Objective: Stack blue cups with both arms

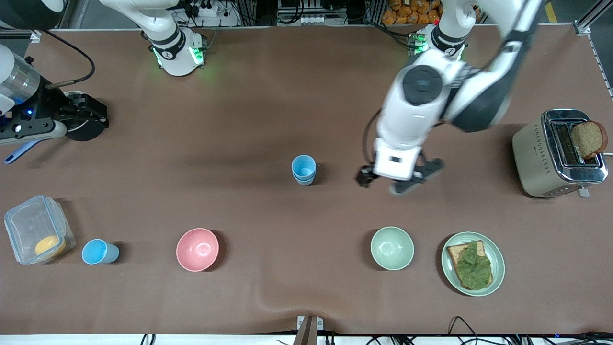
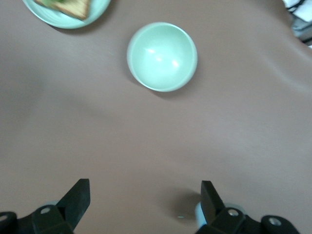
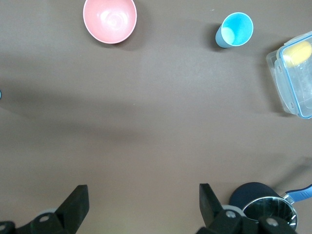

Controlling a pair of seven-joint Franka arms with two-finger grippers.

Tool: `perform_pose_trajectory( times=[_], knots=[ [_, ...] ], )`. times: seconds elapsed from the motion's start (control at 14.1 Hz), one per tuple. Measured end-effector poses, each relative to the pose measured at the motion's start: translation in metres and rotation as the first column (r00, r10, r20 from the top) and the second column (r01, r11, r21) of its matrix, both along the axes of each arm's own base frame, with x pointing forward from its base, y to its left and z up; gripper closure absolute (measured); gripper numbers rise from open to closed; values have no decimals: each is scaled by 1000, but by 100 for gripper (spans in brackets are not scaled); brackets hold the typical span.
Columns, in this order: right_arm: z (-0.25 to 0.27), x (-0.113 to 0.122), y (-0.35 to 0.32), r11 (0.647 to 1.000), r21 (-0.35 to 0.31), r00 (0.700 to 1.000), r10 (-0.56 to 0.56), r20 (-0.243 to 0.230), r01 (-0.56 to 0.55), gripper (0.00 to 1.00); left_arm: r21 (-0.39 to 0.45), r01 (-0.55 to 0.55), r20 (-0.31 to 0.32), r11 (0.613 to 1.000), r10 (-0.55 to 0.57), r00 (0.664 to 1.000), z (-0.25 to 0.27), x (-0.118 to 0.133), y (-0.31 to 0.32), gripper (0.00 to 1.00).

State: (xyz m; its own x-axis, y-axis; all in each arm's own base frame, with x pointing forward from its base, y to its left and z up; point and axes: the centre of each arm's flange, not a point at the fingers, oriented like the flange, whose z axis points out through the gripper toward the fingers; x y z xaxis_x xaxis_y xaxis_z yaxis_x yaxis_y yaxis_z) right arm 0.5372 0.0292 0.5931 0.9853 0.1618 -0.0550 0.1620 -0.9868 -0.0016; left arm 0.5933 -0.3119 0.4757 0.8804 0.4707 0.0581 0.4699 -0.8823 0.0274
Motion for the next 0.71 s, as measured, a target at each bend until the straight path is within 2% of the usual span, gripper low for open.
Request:
perform_pose_trajectory(
  times=[0.28, 0.36, 0.57, 0.71],
  knots=[
    [0, 0, 0, 1000, 0, 1000, 0, 0, 0, 0, 3, 107, -142, 994, -105, 984, 23, 3, 78, 0],
    [0, 0, 0, 1000, 0, 1000, 0, 0, 0, 0, -7, 109, -157, 994, -109, 982, 29, 2, 89, 0],
    [0, 0, 0, 1000, 0, 1000, 0, 0, 0, 0, -16, 102, -143, 995, -103, 984, 51, -1, 108, 0],
    [0, 0, 0, 1000, 0, 1000, 0, 0, 0, 0, -12, 140, -118, 990, -141, 983, 69, -5, 118, 0]
  ],
)
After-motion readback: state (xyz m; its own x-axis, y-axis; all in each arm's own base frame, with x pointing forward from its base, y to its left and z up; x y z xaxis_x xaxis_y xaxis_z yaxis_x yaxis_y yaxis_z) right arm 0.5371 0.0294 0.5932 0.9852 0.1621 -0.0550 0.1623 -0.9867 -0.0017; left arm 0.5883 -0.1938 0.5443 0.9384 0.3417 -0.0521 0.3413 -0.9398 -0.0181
